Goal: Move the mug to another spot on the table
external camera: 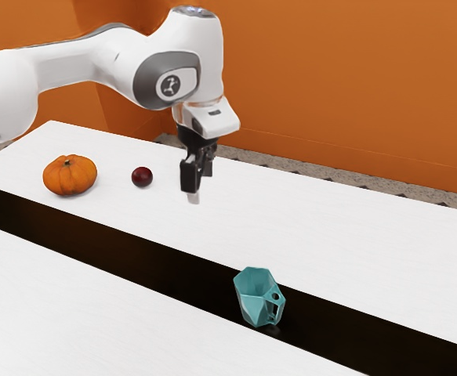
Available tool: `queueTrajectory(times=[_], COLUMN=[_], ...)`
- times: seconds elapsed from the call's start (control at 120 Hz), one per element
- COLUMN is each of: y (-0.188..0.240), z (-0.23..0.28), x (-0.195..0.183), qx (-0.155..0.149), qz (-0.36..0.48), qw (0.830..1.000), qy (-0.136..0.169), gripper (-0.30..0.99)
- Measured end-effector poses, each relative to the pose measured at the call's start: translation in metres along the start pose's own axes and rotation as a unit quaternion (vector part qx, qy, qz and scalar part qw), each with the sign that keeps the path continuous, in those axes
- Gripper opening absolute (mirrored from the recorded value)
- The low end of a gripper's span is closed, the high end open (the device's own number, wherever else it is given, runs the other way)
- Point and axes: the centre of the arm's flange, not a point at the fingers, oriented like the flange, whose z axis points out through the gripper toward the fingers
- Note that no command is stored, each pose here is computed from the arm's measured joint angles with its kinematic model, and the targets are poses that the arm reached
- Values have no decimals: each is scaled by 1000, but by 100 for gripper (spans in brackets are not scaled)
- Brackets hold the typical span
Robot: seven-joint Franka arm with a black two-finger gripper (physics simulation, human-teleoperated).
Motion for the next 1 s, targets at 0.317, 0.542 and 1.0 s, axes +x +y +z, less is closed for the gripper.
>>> queueTrajectory(times=[0.317, 0.542, 1.0], y=[26, 42, 81], z=[70, 90, 171], x=[73, 114, 163], qx=[17, 37, 4], qz=[134, 207, 230], qw=[991, 977, 973], qy=[21, 37, 1], gripper=[69, 69, 69])
